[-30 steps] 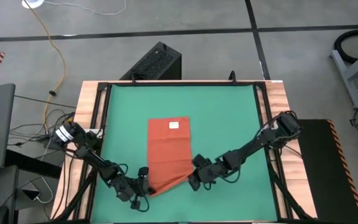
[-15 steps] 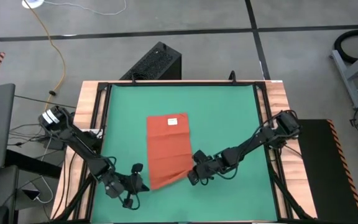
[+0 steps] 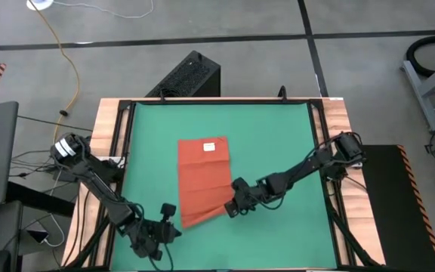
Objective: Roll towel
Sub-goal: Roll the orange towel
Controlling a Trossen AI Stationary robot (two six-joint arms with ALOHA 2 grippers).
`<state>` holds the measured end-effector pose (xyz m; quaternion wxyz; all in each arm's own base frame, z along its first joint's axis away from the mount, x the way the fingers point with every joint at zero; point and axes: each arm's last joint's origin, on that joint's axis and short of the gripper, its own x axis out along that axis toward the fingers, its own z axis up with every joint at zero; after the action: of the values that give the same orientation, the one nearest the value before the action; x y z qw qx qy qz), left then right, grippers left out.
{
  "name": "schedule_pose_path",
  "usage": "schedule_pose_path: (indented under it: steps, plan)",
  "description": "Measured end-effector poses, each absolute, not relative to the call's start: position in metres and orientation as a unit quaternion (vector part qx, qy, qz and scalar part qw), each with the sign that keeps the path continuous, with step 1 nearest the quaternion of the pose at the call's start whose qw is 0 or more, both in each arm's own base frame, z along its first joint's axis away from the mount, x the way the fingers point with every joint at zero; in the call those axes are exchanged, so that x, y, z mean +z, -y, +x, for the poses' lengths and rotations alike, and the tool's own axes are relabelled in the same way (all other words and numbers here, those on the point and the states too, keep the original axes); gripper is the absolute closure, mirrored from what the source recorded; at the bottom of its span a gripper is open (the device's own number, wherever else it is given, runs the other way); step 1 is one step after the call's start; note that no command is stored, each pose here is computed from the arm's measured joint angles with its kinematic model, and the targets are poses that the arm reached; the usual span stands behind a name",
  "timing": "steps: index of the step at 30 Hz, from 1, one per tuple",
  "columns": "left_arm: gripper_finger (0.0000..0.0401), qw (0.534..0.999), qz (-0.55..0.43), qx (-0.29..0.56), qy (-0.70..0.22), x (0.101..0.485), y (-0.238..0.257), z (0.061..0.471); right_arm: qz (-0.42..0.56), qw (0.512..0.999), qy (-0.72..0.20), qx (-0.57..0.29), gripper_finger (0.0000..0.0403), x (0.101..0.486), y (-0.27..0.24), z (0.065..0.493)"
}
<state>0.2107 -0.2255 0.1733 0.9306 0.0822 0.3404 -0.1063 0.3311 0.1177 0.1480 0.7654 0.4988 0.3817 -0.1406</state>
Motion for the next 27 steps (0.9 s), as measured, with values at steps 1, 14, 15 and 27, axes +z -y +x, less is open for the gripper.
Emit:
schedule_pose_path:
  steps: [1, 14, 15, 27]
  plan:
    - [0.0401, 0.932, 0.091, -0.102, -0.337, 0.176, 0.227, 0.212, 0.500, 0.764, -0.382, -0.142, 0.0391, 0.148, -0.116, 0.332]
    - [0.0401, 0.927, 0.149, -0.089, -0.331, 0.150, 0.235, 0.224, 0.506, 0.762, -0.380, -0.139, 0.0391, 0.149, -0.109, 0.335]
    - [0.0401, 0.928, 0.153, -0.080, -0.330, 0.148, 0.234, 0.225, 0.506, 0.762, -0.380, -0.139, 0.0391, 0.149, -0.109, 0.335]
    - [0.0401, 0.923, 0.178, -0.006, -0.340, 0.140, 0.224, 0.226, 0.500, 0.768, -0.378, -0.134, 0.0391, 0.149, -0.109, 0.335]
